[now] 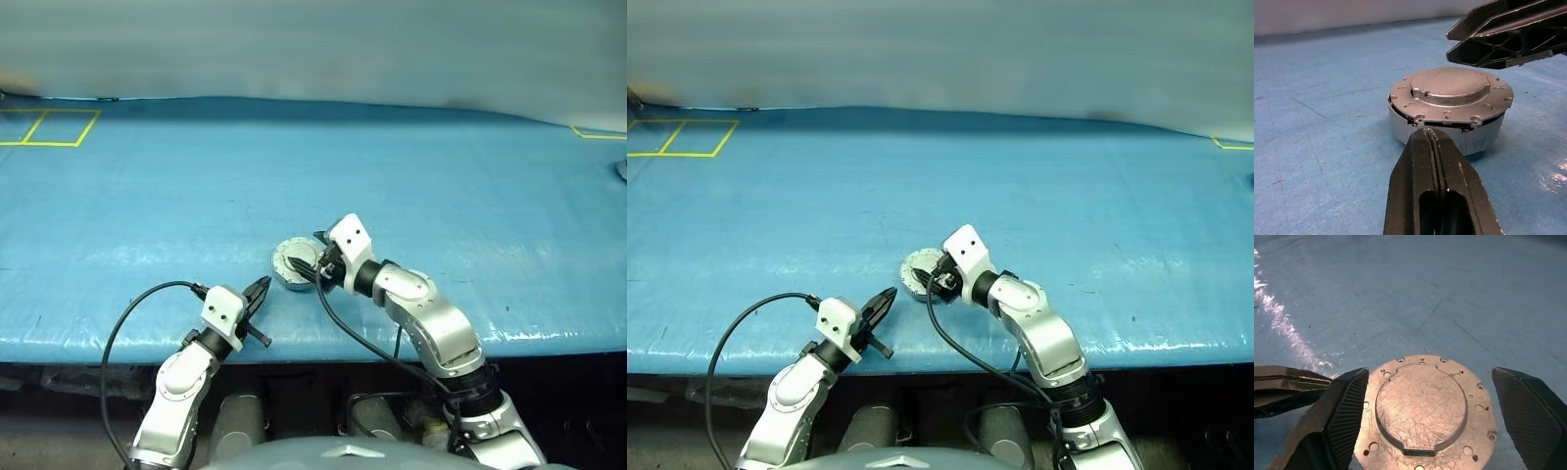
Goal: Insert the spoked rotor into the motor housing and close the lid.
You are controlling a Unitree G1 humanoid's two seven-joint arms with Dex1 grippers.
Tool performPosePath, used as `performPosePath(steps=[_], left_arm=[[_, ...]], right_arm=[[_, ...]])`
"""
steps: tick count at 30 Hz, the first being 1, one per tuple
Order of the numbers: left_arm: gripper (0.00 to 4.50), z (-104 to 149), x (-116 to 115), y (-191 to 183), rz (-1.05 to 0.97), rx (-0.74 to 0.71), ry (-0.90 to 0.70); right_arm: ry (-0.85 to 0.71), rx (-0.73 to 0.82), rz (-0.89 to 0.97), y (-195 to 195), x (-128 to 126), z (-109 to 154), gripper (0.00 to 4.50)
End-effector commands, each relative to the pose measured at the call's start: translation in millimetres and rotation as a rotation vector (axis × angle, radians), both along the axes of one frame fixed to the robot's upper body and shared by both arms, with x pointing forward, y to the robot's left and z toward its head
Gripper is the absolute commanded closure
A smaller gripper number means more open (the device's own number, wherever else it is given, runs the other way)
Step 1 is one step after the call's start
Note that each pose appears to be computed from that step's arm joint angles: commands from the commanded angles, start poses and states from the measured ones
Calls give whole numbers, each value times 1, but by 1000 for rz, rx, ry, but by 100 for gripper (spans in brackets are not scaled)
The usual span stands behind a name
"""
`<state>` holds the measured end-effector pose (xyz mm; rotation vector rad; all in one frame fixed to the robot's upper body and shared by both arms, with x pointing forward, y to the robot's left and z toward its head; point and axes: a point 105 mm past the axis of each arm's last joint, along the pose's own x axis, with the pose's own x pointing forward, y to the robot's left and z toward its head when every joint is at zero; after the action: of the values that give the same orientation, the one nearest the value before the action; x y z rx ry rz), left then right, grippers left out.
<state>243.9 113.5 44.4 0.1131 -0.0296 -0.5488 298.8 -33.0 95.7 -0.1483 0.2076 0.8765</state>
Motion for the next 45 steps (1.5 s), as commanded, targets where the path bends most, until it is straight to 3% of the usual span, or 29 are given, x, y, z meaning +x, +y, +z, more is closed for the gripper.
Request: performPosePath(steps=[1,16,19,22,31,45], left_arm=[[450,9,1,3,12,-15,-34],[450,7,-2,3,19,-13,-28],[450,8,-1,2,13,-12,-28],[450,7,-2,1,7,-14,-25],[450,8,-1,0,3,-16,-26],[450,6,-2,2,7,-11,-13]], right_arm=[[-30,-21,77,7,0,6,2],[-64,-116,109,10,8,-15,2],[-88,-142,85,8,10,-17,61],[-97,-131,94,10,7,-14,147],[-84,-110,84,13,8,-13,147],[-27,-194,91,12,7,-31,147]])
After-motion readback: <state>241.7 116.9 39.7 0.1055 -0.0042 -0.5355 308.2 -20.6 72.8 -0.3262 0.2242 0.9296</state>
